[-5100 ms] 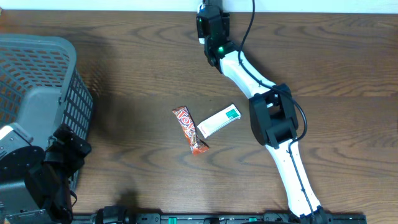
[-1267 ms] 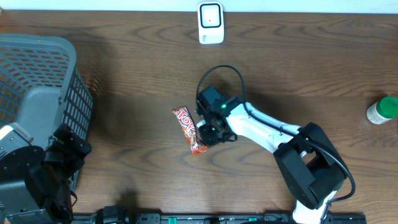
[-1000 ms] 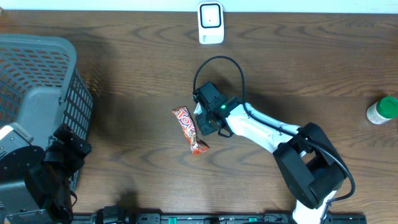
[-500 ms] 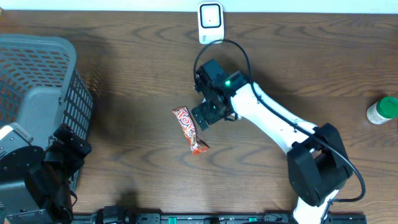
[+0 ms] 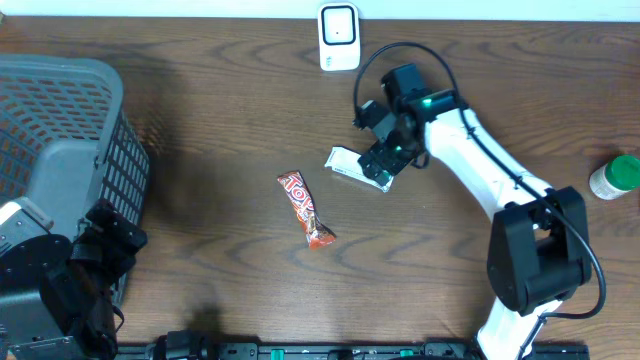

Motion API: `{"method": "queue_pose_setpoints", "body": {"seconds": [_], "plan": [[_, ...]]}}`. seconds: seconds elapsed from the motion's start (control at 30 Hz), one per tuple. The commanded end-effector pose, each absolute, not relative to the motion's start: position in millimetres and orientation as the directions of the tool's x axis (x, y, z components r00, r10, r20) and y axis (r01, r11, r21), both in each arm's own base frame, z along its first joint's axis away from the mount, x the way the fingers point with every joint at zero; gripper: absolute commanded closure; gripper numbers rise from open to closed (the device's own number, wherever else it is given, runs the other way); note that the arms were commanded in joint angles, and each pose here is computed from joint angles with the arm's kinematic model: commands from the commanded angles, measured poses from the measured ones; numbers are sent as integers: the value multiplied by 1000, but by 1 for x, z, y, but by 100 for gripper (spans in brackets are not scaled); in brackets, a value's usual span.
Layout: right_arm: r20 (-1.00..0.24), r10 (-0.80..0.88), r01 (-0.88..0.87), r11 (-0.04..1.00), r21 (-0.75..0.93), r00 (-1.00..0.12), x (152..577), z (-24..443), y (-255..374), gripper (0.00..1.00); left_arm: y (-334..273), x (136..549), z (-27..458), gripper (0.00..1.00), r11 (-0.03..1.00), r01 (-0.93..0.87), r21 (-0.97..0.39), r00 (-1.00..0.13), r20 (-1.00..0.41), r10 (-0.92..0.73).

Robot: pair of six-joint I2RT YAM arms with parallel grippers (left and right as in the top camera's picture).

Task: Scan the item barcode
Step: 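Grasp the Panadol box end with the right gripper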

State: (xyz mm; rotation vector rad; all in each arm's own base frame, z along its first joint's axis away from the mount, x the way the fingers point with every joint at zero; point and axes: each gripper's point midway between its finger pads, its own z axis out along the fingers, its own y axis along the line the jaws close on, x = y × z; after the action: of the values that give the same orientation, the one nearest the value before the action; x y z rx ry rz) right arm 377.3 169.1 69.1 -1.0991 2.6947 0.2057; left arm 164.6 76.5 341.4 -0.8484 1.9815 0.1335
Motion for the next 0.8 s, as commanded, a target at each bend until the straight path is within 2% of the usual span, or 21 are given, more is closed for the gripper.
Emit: {"method": "queue_pose_setpoints", "body": {"seconds": [0.0, 0.27, 0.4, 0.5, 0.77], "plan": [[-323, -687, -750, 648, 132, -651, 374, 74, 179, 1, 79, 163, 342, 2, 748, -623, -228, -311, -806, -504], [-255, -716, -760, 625, 180, -649, 366, 39, 185, 1, 79, 163, 342, 2, 748, -623, -228, -311, -806, -504], [-162, -727, -744, 644, 180, -668, 363, 3, 175, 9, 79, 163, 342, 2, 748, -623, -228, -311, -806, -504], [-128, -722, -731, 653, 199, -680, 359, -10, 174, 9, 79, 163, 342, 2, 748, -623, -228, -311, -806, -504], [-82, -706, -703, 676, 221, -704, 348, -12, 174, 30, 79, 163, 342, 2, 748, -623, -228, -311, -806, -504]]}}
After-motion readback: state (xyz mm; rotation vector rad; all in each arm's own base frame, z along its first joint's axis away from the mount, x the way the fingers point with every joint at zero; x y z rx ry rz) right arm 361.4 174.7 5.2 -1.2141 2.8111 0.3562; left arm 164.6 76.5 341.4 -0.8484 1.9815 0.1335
